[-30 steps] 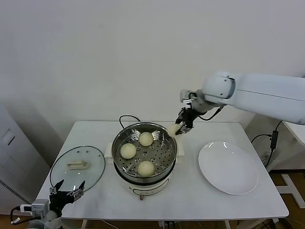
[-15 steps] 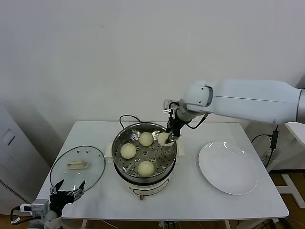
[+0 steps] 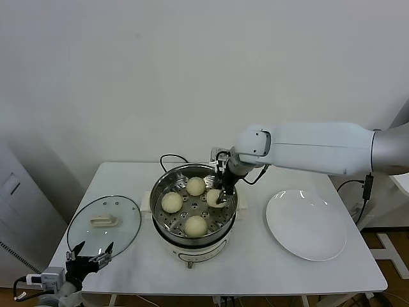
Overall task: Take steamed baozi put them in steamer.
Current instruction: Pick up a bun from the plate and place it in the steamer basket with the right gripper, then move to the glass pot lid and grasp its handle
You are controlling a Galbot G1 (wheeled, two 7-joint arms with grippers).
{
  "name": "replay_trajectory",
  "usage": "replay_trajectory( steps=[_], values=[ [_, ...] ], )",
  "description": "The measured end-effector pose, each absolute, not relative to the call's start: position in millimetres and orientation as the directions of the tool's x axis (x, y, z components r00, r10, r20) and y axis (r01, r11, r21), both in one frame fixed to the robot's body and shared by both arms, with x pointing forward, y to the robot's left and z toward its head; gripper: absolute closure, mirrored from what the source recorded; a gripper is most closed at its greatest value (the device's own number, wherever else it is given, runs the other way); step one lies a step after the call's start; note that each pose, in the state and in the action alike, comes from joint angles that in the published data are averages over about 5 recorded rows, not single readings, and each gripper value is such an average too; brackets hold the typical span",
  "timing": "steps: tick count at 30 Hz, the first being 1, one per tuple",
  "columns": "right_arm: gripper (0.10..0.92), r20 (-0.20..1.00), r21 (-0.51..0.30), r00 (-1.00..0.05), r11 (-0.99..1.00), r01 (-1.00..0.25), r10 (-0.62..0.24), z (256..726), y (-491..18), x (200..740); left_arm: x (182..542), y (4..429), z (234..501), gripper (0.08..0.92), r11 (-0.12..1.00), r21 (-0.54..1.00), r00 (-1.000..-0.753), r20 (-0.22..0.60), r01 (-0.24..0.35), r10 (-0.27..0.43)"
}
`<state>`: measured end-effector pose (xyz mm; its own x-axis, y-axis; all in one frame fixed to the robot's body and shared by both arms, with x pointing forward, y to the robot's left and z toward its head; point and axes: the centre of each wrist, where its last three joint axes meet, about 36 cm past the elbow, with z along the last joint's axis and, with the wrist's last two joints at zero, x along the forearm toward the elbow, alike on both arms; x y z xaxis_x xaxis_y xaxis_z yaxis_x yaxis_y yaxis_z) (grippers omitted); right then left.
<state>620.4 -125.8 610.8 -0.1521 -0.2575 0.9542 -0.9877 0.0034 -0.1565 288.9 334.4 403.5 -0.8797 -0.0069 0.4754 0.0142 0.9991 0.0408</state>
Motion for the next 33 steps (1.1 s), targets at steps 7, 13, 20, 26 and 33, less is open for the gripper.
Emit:
replay_trajectory(
  steps=[7,13,20,26,33],
  values=[
    [0.428,0.955,-0.146,-0.143,0.008,-0.989,-0.259,598.1,-123.7,619.1,289.0,334.9,402.7,0.177,0.999,0.040,-0.879,0.477,0.012,-0.009],
    [0.254,0.950,-0.148,-0.148,0.022,-0.989,-0.275,603.1,-127.4,621.6,288.8,334.9,402.0,0.177,0.999,0.038,-0.879,0.478,0.010,-0.010],
    [0.200,0.920,-0.154,-0.167,0.065,-0.986,-0.354,629.3,-143.6,628.2,290.6,335.5,401.5,0.177,0.999,0.038,-0.879,0.476,0.006,-0.013],
    [0.200,0.844,-0.152,-0.207,0.150,-0.977,-0.495,645.3,-177.2,631.5,294.5,336.8,402.3,0.177,0.999,0.042,-0.881,0.473,0.001,-0.019],
    [0.200,0.644,-0.166,-0.339,0.307,-0.937,-0.686,642.9,-232.9,626.7,299.7,338.5,403.9,0.177,0.999,0.047,-0.885,0.466,-0.003,-0.025]
  ],
)
